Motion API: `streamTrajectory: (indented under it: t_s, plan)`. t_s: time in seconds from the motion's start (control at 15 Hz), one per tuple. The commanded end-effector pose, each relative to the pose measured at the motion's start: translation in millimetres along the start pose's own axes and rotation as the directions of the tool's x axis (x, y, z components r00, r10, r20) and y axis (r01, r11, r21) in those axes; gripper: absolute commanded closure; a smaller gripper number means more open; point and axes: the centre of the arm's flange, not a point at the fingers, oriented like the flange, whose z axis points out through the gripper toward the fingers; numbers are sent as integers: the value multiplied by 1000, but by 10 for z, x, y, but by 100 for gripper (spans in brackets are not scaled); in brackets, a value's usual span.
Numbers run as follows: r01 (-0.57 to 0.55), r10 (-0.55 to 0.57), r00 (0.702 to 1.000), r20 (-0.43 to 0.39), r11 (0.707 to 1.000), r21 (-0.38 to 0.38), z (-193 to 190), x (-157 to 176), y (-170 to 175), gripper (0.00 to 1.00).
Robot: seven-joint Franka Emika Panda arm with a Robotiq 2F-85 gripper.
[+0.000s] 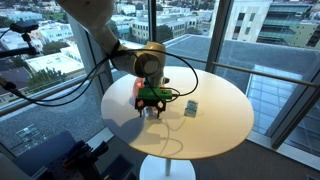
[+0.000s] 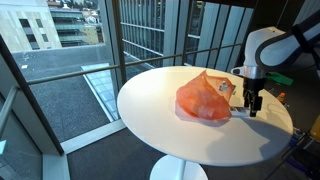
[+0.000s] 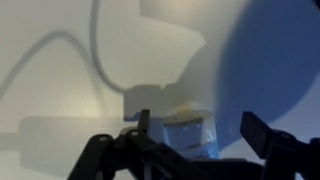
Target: Put the white container in the orange plastic bag
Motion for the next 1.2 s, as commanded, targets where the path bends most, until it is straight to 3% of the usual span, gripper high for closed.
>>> streamTrajectory:
  t_s: [0.0,0.27,0.67,1.13]
  plan:
    - [20,-20,1000,-10,1000,-18,6,-9,14,35]
    - [15,-15,1000,-12,1000,-21,-15,-17,26,61]
    - [4,-4,1000,-18,1000,-20,-248,-71,-22,73]
    - [11,-12,999,-39,999,-40,-579,-31,-88,73]
